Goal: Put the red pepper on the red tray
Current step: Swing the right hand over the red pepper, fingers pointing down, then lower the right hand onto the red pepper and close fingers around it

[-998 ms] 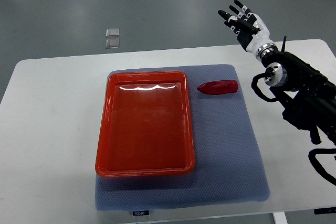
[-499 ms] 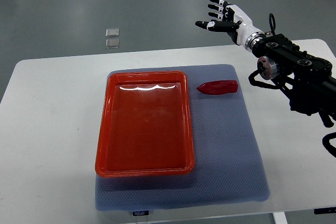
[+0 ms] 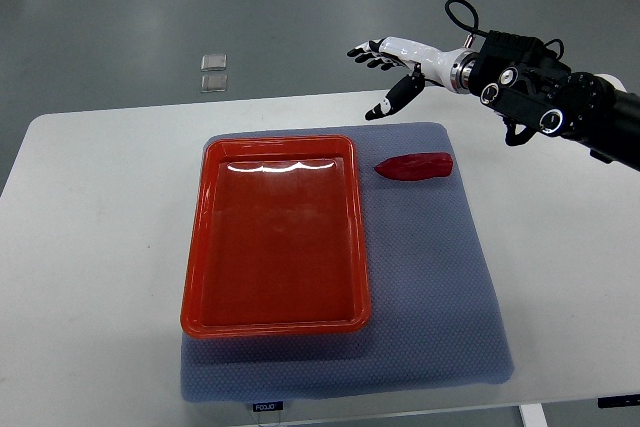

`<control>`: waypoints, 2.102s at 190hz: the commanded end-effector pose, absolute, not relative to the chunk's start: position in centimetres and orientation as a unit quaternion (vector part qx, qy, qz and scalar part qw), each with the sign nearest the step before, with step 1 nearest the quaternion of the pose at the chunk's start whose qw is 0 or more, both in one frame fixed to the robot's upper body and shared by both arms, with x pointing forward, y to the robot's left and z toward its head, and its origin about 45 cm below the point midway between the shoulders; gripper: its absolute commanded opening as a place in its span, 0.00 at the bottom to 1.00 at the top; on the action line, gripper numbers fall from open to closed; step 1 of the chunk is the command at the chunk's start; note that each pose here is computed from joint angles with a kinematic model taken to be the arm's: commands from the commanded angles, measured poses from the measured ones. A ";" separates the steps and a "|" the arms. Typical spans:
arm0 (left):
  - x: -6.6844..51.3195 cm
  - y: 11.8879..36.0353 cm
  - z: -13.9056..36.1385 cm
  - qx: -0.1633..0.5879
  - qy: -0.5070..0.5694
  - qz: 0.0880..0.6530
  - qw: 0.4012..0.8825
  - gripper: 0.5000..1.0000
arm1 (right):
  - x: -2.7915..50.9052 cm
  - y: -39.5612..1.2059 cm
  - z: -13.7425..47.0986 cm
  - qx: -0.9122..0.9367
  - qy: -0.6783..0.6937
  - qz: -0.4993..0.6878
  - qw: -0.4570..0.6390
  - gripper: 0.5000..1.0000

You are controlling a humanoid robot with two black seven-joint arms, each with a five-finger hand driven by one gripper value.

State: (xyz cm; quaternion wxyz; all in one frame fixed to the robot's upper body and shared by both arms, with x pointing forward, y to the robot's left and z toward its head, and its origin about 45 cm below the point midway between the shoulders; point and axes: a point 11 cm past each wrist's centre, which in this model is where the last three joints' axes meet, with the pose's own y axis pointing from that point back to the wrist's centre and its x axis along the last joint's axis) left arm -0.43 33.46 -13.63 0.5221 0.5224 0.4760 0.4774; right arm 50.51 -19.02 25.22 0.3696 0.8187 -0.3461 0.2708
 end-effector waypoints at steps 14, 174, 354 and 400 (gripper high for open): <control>-0.4 33.5 -13.6 0.522 0.476 0.477 0.522 1.00 | 49.6 -20.0 24.0 0.790 -0.273 0.323 0.443 0.85; -0.4 33.5 -13.6 0.522 0.476 0.477 0.522 1.00 | 47.8 -22.6 19.6 0.713 -0.235 0.301 0.589 0.83; -0.4 33.5 -13.6 0.522 0.476 0.477 0.522 1.00 | 46.6 -21.2 18.1 0.732 -0.234 0.275 0.578 0.45; -0.4 33.5 -13.6 0.522 0.476 0.477 0.522 1.00 | 46.7 -21.2 18.3 0.731 -0.235 0.277 0.578 0.32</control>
